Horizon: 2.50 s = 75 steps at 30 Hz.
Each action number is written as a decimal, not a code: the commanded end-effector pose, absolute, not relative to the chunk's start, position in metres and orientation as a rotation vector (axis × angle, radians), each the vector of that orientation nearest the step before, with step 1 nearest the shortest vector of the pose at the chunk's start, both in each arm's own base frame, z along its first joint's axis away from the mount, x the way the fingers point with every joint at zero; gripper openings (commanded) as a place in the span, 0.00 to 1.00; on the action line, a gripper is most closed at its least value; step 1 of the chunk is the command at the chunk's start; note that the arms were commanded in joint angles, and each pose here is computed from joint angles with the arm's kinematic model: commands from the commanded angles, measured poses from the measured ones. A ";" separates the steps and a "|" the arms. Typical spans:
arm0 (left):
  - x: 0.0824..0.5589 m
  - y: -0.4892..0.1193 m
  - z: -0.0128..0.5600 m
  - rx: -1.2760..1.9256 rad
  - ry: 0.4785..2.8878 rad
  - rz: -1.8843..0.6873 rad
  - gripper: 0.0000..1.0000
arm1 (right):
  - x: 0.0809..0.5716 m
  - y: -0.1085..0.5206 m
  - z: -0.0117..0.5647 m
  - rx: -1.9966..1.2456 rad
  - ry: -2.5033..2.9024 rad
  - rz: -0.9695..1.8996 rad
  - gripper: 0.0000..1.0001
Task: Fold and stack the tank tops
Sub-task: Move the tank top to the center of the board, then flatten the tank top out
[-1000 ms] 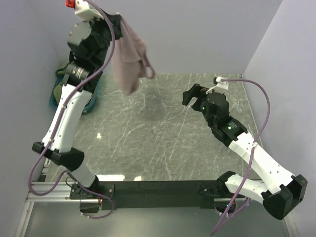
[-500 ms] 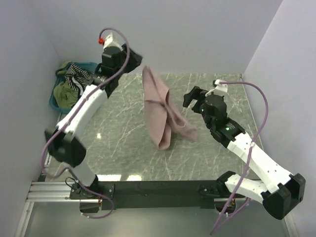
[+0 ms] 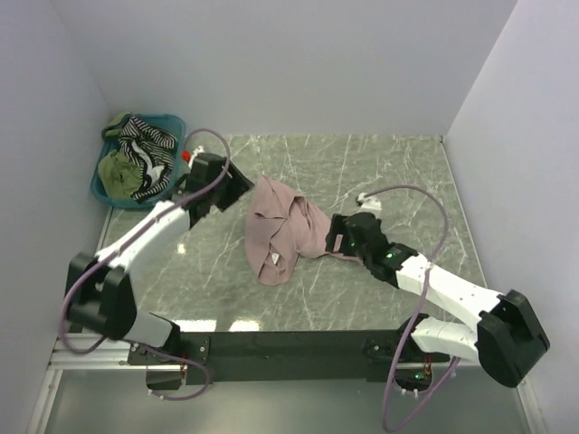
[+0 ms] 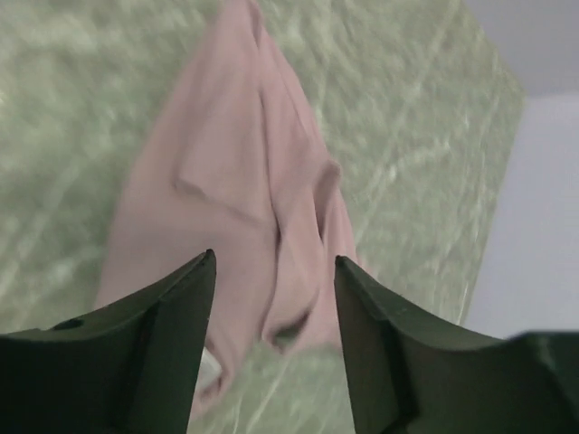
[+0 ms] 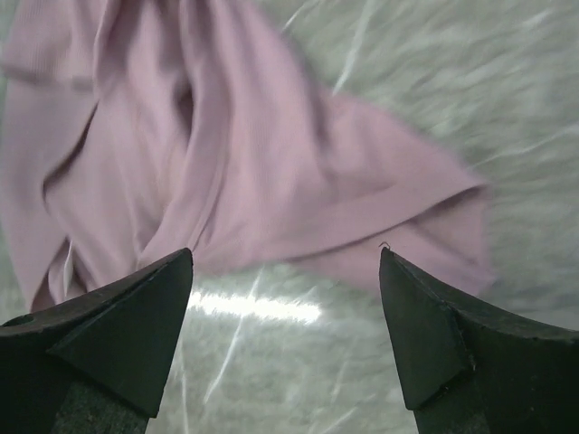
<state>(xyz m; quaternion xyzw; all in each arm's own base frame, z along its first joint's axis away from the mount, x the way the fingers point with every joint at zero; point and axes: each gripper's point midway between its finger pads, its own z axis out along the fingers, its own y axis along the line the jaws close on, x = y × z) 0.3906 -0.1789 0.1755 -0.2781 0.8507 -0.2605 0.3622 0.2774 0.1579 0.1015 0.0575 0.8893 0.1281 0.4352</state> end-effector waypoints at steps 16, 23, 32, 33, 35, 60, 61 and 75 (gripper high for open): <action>0.243 -0.255 0.058 -0.425 2.573 -0.560 0.53 | 0.283 0.252 0.066 -0.136 2.224 0.180 0.78; 0.236 -0.229 0.030 -0.487 2.629 -0.342 0.52 | 0.295 0.249 0.062 -0.135 2.244 0.056 0.63; 0.247 -0.218 0.032 -0.511 2.603 -0.303 0.11 | 0.304 0.235 0.088 -0.094 2.209 0.005 0.00; 0.249 -0.218 0.035 -0.514 2.595 -0.307 0.01 | 0.306 0.229 0.093 -0.085 2.205 -0.014 0.00; 0.256 -0.211 0.043 -0.527 2.574 -0.296 0.01 | 0.322 0.209 0.113 -0.019 2.175 -0.022 0.00; 0.302 -0.069 0.059 -0.916 2.489 -0.416 0.11 | 0.532 0.006 0.140 0.552 2.136 -0.222 0.13; 0.308 -0.074 0.065 -0.891 2.477 -0.450 0.17 | 0.529 0.009 0.151 0.550 2.115 -0.198 0.21; 0.301 -0.114 0.100 -0.557 2.483 -0.377 0.73 | 0.374 0.091 0.117 0.377 2.257 -0.094 0.65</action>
